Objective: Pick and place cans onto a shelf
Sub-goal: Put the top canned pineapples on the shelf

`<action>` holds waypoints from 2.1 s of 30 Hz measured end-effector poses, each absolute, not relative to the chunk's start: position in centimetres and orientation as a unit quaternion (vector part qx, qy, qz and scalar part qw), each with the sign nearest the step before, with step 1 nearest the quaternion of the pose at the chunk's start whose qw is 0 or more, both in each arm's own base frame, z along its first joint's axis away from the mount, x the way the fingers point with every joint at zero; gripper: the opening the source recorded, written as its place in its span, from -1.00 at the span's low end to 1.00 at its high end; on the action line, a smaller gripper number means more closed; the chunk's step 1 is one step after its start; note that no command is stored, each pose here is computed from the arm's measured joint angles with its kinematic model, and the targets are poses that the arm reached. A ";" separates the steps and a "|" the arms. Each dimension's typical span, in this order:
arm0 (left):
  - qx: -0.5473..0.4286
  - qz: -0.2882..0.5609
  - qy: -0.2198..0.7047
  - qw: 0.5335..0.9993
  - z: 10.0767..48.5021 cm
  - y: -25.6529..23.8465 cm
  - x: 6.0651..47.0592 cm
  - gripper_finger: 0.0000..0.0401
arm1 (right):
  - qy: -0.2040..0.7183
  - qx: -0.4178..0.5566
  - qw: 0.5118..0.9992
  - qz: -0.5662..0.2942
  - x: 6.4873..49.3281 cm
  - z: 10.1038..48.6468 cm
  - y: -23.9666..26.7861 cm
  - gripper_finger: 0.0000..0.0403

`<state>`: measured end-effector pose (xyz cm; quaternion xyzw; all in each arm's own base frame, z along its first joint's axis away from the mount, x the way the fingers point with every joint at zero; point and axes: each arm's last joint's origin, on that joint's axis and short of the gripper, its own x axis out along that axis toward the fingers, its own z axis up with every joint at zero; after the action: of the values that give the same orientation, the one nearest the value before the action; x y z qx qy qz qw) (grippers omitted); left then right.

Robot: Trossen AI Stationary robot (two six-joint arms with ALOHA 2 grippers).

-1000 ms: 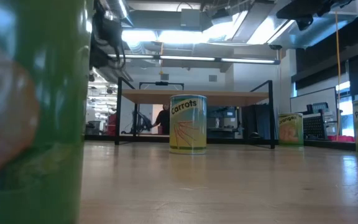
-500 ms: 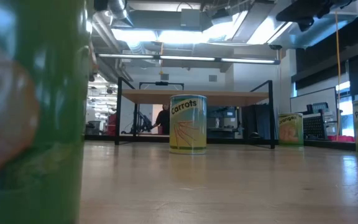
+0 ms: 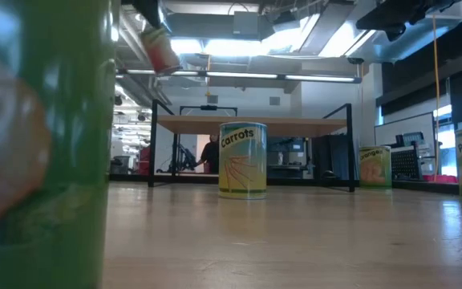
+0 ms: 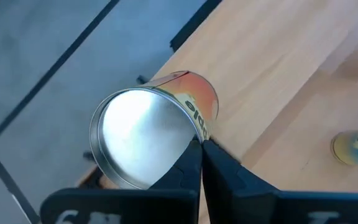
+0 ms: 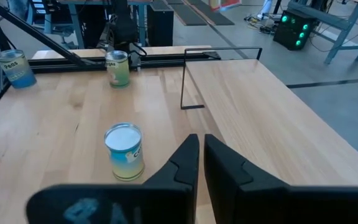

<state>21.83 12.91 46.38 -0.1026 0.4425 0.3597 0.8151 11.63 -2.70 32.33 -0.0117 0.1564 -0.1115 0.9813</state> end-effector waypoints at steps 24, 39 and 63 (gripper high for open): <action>-0.050 0.248 0.587 0.769 39.5 18.4 31.1 -1.00 | 0.157 -0.012 0.981 -0.111 11.6 32.3 -2.7 -0.86; -0.075 0.220 0.585 0.777 39.1 18.5 31.3 -1.00 | 0.161 -0.012 0.981 -0.111 11.6 32.2 -2.7 -0.86; -0.069 0.227 0.607 0.758 37.7 18.6 31.6 -0.92 | 0.161 -0.013 0.981 -0.110 11.6 32.2 -2.7 -0.86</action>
<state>31.58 18.61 37.67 -0.0686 0.6073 0.2273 0.7581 11.61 -2.69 32.24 -0.0126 0.1611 -0.1103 0.9807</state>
